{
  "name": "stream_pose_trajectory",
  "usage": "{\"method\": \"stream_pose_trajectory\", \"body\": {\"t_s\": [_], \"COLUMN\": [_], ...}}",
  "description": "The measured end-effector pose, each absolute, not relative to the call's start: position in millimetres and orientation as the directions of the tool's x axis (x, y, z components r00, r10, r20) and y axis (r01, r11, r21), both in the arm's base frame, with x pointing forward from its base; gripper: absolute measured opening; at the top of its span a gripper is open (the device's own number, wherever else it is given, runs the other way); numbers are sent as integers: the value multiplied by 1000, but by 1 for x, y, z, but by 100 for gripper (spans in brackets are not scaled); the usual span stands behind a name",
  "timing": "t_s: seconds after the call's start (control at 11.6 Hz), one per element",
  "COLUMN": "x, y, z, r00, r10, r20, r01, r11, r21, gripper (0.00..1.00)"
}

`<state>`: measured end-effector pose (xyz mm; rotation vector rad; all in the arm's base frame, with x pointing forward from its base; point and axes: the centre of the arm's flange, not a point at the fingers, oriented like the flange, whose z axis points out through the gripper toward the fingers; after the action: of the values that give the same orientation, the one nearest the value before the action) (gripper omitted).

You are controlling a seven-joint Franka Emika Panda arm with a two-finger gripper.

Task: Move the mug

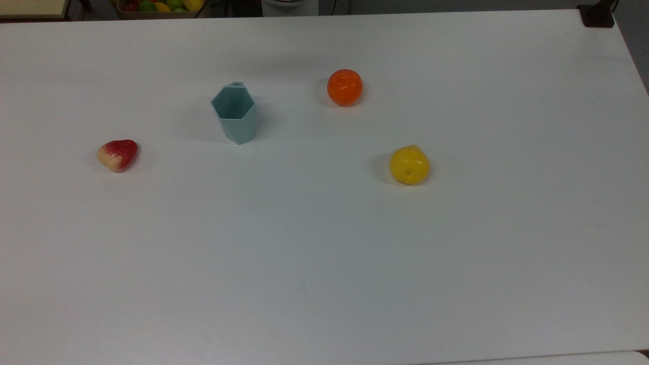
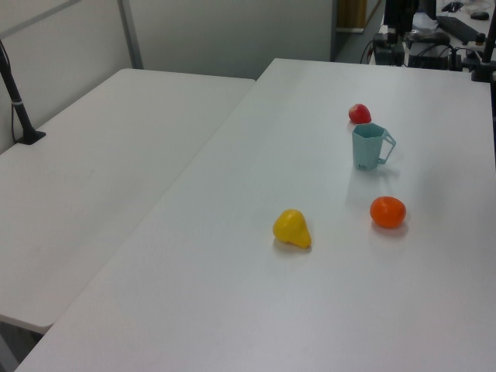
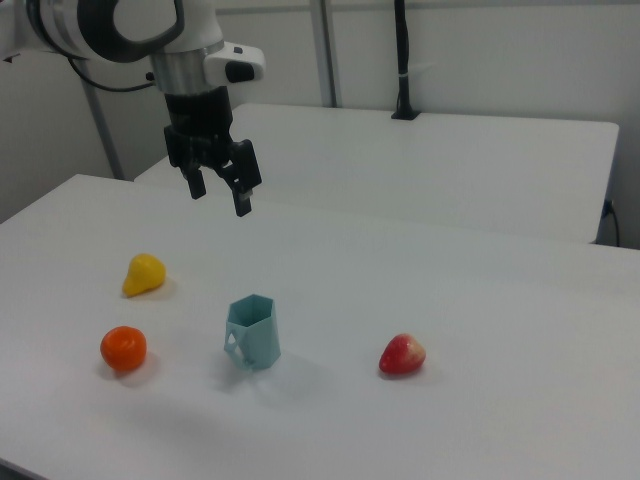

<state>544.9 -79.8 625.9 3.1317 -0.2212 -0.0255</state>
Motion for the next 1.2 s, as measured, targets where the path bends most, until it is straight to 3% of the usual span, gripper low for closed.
{"method": "stream_pose_trajectory", "body": {"t_s": [0.43,0.77,1.2], "x": [546,538,548], "y": [-64,-60,-61], "z": [624,610,532], "r00": [992,986,982], "r10": [-119,-111,-117], "r20": [-29,-123,-148], "r01": [-120,-117,-124], "r11": [-992,-992,-991], "r21": [-32,-44,-43], "gripper": [100,100,100]}}
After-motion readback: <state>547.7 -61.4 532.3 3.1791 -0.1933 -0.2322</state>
